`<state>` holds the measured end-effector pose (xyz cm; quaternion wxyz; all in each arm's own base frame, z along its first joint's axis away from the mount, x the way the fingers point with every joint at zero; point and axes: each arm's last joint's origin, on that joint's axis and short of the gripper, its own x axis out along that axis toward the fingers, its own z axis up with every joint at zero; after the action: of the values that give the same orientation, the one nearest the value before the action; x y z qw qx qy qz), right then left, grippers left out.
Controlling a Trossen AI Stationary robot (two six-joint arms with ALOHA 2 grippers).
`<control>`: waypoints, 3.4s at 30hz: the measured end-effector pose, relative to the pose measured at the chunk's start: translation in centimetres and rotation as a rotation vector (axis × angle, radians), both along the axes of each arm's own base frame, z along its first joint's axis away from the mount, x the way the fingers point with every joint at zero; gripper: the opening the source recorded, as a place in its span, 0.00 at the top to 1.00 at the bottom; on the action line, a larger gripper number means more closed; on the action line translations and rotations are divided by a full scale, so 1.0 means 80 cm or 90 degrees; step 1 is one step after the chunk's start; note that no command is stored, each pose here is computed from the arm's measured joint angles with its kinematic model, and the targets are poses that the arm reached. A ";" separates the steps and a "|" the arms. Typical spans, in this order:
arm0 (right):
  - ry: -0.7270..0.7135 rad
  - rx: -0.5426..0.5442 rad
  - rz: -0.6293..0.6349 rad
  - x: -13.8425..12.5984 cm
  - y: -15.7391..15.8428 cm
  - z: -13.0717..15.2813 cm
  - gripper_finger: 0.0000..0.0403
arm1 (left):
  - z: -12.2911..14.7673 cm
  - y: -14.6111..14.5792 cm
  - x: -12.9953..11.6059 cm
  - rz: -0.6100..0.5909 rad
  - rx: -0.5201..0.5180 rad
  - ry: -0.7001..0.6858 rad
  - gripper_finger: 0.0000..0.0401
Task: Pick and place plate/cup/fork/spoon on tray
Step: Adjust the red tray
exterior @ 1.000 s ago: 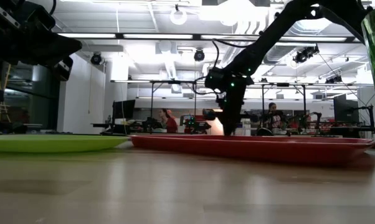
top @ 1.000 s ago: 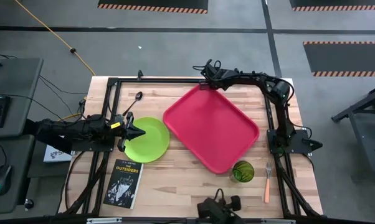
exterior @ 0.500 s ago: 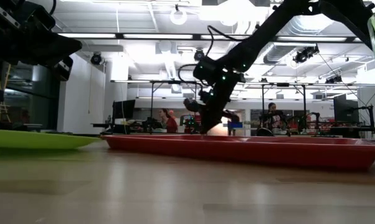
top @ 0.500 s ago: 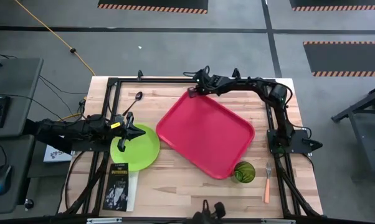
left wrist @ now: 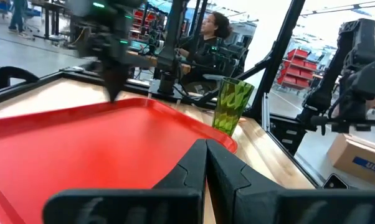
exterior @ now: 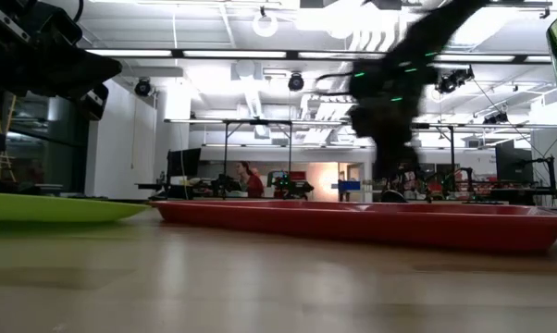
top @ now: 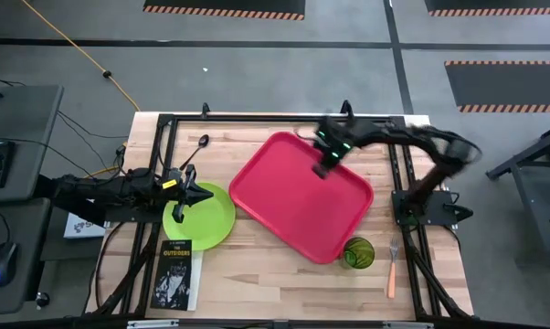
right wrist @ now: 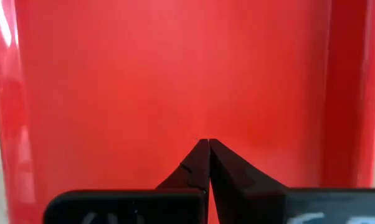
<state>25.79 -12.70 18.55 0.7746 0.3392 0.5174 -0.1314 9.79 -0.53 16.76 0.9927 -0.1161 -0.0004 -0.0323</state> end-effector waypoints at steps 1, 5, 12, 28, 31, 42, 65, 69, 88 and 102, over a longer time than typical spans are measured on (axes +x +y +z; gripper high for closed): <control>-0.006 0.013 -0.017 -0.016 0.015 -0.003 1.00 | 0.000 0.000 0.000 0.000 0.000 0.000 1.00; -0.001 0.027 -0.072 -0.070 0.063 -0.011 1.00 | 0.000 0.000 0.000 0.000 0.000 0.000 1.00; 0.147 -0.020 -0.162 -0.128 0.097 -0.029 1.00 | 0.000 0.000 0.000 0.000 0.000 0.000 1.00; 0.357 -0.261 -0.138 -0.104 0.042 -0.039 1.00 | 0.000 0.000 0.000 0.000 0.000 0.000 1.00; 0.373 -0.300 -0.131 -0.088 0.019 -0.043 1.00 | 0.000 0.000 0.000 0.000 0.000 0.000 1.00; 0.215 -0.319 -0.142 -0.059 -0.025 0.029 1.00 | 0.000 0.000 0.000 0.000 0.000 0.000 1.00; 0.292 -0.309 -0.341 -0.132 0.005 -0.040 1.00 | 0.000 0.000 0.000 0.000 0.000 0.000 1.00; 0.262 -0.347 -0.399 -0.134 -0.019 -0.038 1.00 | 0.000 0.000 0.000 0.000 0.000 0.000 1.00; 0.214 -0.126 -0.380 -0.145 -0.010 -0.046 1.00 | 0.000 0.000 0.000 0.000 0.000 0.000 1.00; 0.226 -0.258 -0.574 -0.139 -0.060 -0.086 1.00 | 0.000 0.000 0.000 0.000 0.000 0.000 1.00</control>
<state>14.64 -17.48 11.70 0.5914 0.3440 0.4075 -0.6049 9.79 -0.53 16.76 0.9927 -0.1160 -0.0004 -0.0323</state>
